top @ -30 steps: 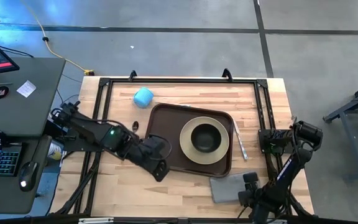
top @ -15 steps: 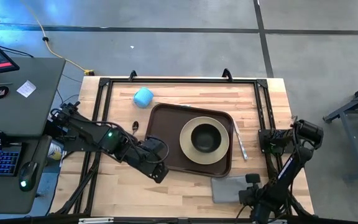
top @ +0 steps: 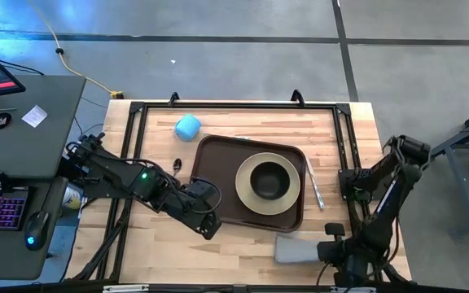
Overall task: Set up tray
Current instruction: Put the gray napkin on the dark brown serving tray to the left of the brown plate
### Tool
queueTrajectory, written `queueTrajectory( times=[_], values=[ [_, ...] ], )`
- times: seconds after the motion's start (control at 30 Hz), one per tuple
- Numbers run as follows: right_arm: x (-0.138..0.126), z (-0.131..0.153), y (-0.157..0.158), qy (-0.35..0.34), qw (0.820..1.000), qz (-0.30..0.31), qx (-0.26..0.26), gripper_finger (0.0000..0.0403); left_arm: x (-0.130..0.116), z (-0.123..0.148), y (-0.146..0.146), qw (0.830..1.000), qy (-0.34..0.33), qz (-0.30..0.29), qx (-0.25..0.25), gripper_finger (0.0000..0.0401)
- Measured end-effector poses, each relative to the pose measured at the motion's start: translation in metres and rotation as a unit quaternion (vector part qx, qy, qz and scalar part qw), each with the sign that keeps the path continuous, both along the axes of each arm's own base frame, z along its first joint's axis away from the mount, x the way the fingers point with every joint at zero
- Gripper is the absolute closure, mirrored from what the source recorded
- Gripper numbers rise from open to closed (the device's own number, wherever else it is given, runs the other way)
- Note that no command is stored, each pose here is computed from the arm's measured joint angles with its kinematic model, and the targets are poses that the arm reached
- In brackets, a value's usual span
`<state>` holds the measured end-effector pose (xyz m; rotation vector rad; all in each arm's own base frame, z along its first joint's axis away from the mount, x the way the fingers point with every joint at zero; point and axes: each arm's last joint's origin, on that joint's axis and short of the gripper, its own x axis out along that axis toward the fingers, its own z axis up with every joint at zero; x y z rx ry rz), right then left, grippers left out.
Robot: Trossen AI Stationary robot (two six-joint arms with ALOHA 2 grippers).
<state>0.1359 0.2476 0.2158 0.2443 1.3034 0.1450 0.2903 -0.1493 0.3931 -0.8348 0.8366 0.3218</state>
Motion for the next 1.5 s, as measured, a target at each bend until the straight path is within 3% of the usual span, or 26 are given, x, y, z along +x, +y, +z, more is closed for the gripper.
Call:
queueTrajectory(
  times=[0.13,0.3,0.4,0.5,0.7,1.0,1.37,1.5],
  values=[
    [0.004,0.024,-0.014,-0.010,0.998,-0.025,0.058,0.0399,0.010,0.011,-0.005,0.994,-0.079,-0.067,0.027,0.0233],
    [0.014,0.052,-0.037,-0.014,0.990,-0.055,0.131,0.0400,0.024,0.035,-0.013,0.957,-0.235,-0.150,0.083,0.0233],
    [0.022,0.064,-0.053,-0.004,0.981,-0.082,0.177,0.0401,0.028,0.046,-0.014,0.935,-0.292,-0.161,0.118,0.0233],
    [0.033,0.075,-0.065,0.006,0.966,-0.104,0.236,0.0402,0.034,0.049,-0.014,0.924,-0.321,-0.147,0.145,0.0233],
    [0.057,0.088,-0.083,0.012,0.932,-0.149,0.330,0.0402,0.052,0.035,-0.012,0.930,-0.308,-0.142,0.140,0.0233],
    [0.081,0.095,-0.107,-0.007,0.907,-0.186,0.378,0.0402,0.067,0.015,-0.018,0.938,-0.279,-0.177,0.106,0.0233],
    [0.107,0.113,-0.139,-0.071,0.864,-0.192,0.461,0.0403,0.069,0.012,-0.012,0.920,-0.265,-0.214,0.194,0.0233],
    [0.112,0.117,-0.144,-0.093,0.855,-0.191,0.472,0.0403,0.072,0.007,-0.013,0.900,-0.258,-0.246,0.250,0.0233]
  ],
)
